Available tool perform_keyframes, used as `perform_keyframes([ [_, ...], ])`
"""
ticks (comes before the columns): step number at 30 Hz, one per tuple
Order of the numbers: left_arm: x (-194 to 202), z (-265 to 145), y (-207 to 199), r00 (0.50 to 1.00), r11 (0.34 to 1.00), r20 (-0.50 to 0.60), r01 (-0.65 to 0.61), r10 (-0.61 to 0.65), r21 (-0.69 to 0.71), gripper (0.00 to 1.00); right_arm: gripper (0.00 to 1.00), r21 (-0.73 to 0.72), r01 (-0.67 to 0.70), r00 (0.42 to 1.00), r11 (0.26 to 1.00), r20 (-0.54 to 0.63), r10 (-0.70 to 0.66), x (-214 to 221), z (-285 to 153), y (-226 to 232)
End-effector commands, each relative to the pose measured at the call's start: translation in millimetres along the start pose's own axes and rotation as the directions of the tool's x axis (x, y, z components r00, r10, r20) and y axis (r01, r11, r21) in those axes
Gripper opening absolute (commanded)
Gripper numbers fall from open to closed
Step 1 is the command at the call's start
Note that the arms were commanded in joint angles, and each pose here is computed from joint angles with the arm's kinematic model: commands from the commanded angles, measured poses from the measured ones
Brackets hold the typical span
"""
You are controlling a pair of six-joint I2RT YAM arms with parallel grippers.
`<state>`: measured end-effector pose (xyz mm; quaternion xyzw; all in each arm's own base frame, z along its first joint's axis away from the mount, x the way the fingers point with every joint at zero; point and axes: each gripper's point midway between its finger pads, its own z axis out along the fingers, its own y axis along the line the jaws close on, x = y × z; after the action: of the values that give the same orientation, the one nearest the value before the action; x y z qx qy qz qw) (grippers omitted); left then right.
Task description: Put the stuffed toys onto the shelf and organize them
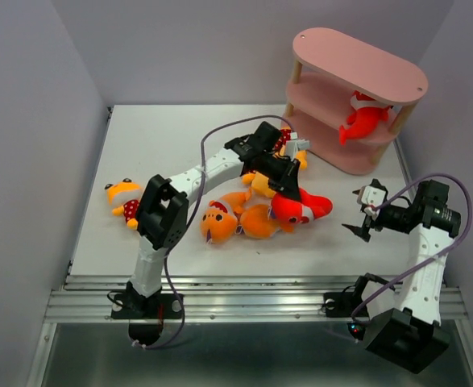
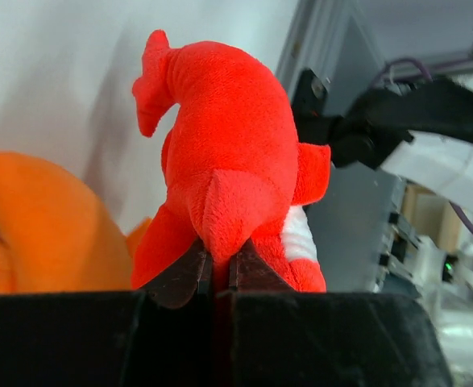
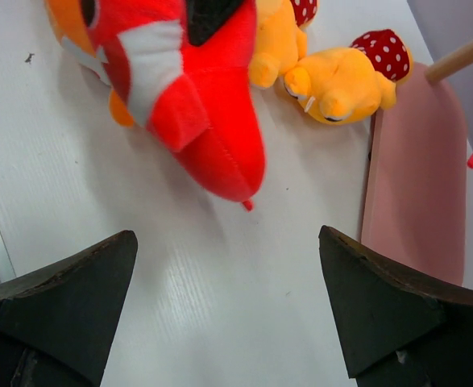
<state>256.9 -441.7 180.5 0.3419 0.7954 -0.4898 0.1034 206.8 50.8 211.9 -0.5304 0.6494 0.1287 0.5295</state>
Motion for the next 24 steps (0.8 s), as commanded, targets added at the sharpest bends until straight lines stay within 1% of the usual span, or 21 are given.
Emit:
perform_keyframes([
  [1, 36.6, -19.7, -52.6, 0.992, 0.984, -0.124, 0.016, 0.007, 0.178, 0.0, 1.0, -0.026, 0.11, 0.991, 0.994, 0.078, -0.108, -20.1, -1.3, 2.6],
  [4, 43.3, -25.0, -63.3, 0.989, 0.973, -0.145, 0.016, 0.018, 0.231, 0.0, 1.0, -0.05, 0.103, 0.99, 0.993, 0.104, -0.097, -23.9, 2.8, 5.2],
  [10, 36.8, -37.5, -91.3, 0.99, 0.943, -0.136, 0.008, 0.04, 0.333, 0.0, 1.0, -0.178, 0.077, 0.988, 0.981, 0.145, -0.052, -25.9, 19.4, 31.6],
  [13, 34.8, -37.9, -91.7, 0.99, 0.943, -0.134, 0.012, 0.035, 0.332, 0.0, 1.0, -0.244, 0.076, 0.985, 0.967, 0.17, -0.034, -36.2, 25.0, 44.7],
  [16, 32.7, -36.8, -92.1, 0.991, 0.944, -0.132, 0.013, 0.033, 0.331, 0.0, 1.0, -0.305, 0.053, 0.986, 0.951, 0.167, -0.002, -37.5, 30.7, 54.5],
  [19, 26.2, -39.7, -96.1, 0.993, 0.945, -0.114, 0.003, 0.036, 0.326, 0.0, 1.0, -0.321, 0.022, 0.991, 0.947, 0.132, 0.022, -28.0, 32.5, 56.6],
  [22, 17.6, -42.9, -101.0, 0.995, 0.947, -0.091, -0.01, 0.041, 0.321, 0.0, 1.0, -0.361, -0.006, 0.992, 0.932, 0.116, 0.052, -22.1, 34.7, 68.3],
  [24, 10.8, -45.4, -106.3, 0.996, 0.946, -0.073, -0.019, 0.045, 0.323, 0.0, 1.0, -0.359, -0.005, 0.994, 0.934, 0.103, 0.045, -16.7, 36.3, 68.2],
])
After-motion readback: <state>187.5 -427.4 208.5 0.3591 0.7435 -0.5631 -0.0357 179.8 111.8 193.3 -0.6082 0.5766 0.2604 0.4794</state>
